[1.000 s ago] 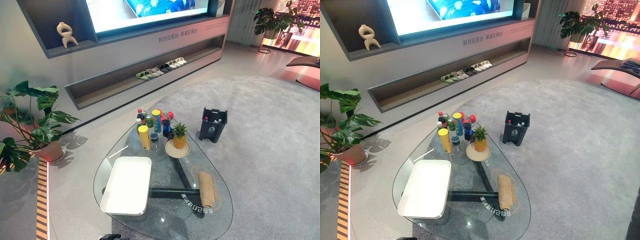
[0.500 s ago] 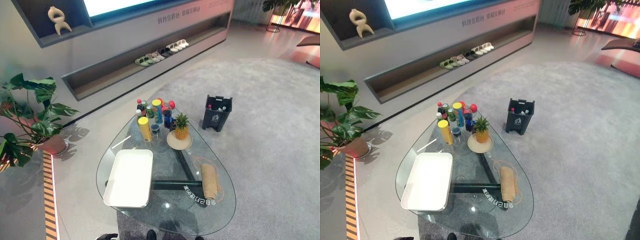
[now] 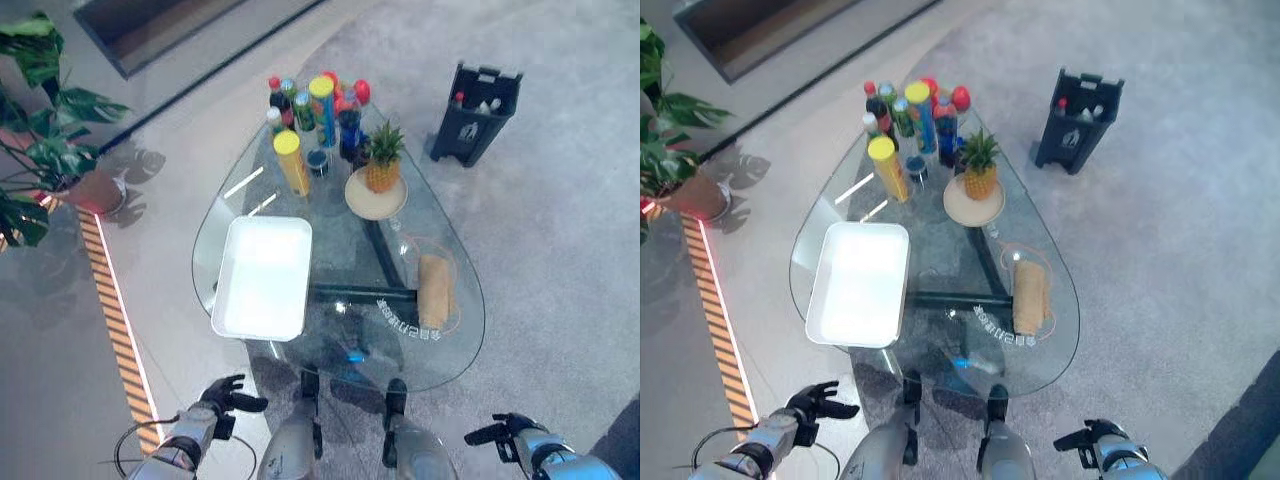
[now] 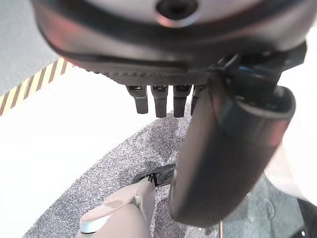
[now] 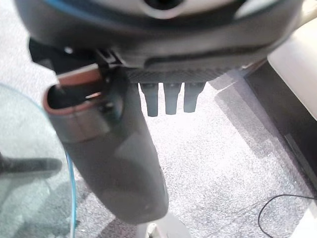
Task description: Wipe the table with a cloth and put it in the basket.
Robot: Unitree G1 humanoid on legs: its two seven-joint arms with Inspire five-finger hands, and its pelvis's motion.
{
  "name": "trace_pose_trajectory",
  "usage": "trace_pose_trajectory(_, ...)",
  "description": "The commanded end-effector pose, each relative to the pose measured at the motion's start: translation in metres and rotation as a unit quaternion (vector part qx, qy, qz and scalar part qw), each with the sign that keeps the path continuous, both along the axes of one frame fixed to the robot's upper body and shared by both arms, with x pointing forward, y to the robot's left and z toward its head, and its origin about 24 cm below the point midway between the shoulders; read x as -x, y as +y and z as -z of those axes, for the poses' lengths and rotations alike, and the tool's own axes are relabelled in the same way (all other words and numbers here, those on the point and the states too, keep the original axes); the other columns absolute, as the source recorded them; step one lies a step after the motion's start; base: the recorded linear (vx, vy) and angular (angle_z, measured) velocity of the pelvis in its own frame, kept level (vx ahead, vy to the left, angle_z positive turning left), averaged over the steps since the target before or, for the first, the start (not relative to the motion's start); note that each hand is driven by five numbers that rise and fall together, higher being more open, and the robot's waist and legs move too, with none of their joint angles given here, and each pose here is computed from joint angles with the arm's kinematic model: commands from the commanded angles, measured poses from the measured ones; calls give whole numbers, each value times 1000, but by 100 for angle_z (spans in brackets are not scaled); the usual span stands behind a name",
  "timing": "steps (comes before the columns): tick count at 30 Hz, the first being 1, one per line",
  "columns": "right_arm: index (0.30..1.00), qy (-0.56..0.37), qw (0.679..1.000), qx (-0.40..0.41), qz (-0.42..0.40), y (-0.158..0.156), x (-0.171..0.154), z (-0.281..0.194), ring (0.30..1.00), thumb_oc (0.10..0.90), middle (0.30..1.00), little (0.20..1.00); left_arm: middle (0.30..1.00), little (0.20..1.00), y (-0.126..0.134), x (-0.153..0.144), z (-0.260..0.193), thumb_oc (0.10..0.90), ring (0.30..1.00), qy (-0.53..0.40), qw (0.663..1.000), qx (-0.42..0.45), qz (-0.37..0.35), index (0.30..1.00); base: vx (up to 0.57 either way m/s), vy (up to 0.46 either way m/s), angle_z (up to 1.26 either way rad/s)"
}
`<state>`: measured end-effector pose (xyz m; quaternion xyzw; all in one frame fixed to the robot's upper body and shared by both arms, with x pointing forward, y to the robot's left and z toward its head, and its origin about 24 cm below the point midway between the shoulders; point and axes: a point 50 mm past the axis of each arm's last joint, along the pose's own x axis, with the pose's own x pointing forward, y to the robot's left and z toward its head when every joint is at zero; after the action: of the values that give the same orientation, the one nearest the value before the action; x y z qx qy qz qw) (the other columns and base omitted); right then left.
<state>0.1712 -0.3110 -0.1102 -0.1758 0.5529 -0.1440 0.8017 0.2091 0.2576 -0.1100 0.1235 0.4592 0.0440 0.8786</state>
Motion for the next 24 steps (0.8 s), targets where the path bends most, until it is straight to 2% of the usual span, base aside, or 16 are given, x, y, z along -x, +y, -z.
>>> trace_pose_trajectory(1,900,5,999,44,24,-27,10,-10,900,800,900,900,900,900,36,0,-14,800,900,-16,998,-30,-56,900,-60,-26,4)
trace_pose_trajectory(5,900,-40,998,50,10,-24,-17,-21,900,800,900,900,900,900,45,-21,-32,800,900,-65,994,-22,-80,900,-67,-52,4)
trace_pose_trajectory(9,900,-78,995,63,5,-19,-29,-26,900,800,900,900,900,900,44,-30,-39,800,900,-94,992,-20,-79,900,-38,-41,11)
trace_pose_trajectory(14,900,-127,987,96,7,-17,-44,-36,900,800,900,900,900,900,38,-40,-46,800,900,-146,981,8,-126,900,-33,-35,-4)
trace_pose_trajectory(24,900,-194,962,191,35,-23,-52,-51,900,800,900,900,900,900,42,-34,-45,800,900,-179,961,41,-205,900,-14,-1,-1)
